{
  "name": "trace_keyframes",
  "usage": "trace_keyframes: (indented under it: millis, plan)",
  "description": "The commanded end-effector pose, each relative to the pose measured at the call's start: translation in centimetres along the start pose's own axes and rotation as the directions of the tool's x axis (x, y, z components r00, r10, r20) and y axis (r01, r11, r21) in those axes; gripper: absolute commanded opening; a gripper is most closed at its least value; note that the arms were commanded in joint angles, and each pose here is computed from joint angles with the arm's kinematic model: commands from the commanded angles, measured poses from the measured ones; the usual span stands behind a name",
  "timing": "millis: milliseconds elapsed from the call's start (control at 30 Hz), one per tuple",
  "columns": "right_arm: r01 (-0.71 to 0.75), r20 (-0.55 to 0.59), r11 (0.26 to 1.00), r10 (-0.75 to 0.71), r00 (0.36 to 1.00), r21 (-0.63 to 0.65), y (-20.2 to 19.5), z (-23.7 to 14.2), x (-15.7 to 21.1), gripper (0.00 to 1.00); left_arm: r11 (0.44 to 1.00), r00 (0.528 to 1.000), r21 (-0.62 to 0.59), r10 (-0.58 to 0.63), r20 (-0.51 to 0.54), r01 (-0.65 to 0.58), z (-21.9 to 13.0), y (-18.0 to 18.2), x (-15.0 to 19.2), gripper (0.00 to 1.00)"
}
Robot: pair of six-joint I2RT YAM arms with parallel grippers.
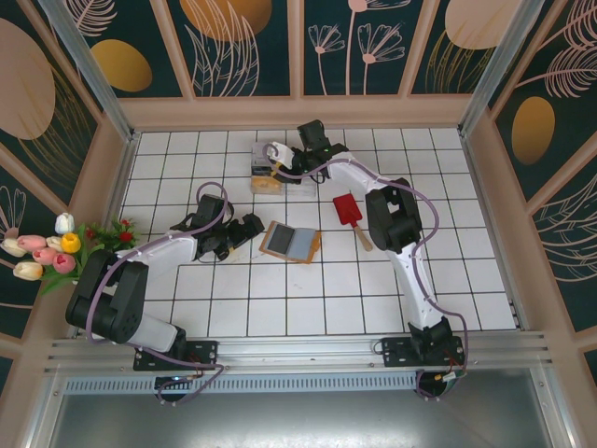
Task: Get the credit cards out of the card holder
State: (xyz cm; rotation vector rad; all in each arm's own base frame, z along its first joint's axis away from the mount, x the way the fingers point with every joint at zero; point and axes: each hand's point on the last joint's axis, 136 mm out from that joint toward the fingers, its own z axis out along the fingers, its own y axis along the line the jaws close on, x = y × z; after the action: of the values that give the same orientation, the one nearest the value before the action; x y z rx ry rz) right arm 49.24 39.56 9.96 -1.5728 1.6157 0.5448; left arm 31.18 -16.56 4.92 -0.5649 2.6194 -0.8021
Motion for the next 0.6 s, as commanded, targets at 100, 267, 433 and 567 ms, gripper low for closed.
trace_keyframes:
  millis: [100, 267, 433, 567]
  plan:
    - [0.015, 0.089, 0.996, -0.022, 0.996, 0.085, -1.8, -2.1, -4.7, 0.18, 1.0, 1.0, -0.002, -0.003, -0.001, 0.003, -0.1, 0.2, 0.0, 0.99]
    - [0.008, 0.084, 0.992, -0.018, 0.996, 0.124, -2.3, -2.3, -4.8, 0.15, 1.0, 1.0, 0.001, -0.003, 0.001, 0.003, -0.3, 0.1, -0.1, 0.99]
    - [-0.026, 0.117, 0.994, 0.014, 0.993, 0.108, -2.0, -3.2, -6.0, 0.15, 1.0, 1.0, 0.0, 0.003, 0.007, -0.003, -0.4, 0.0, -0.2, 0.99]
    - [-0.048, 0.142, 0.995, 0.036, 0.989, 0.082, -1.3, -4.3, -7.1, 0.16, 1.0, 1.0, -0.006, 0.005, 0.01, -0.005, -0.5, 0.1, -0.2, 0.98]
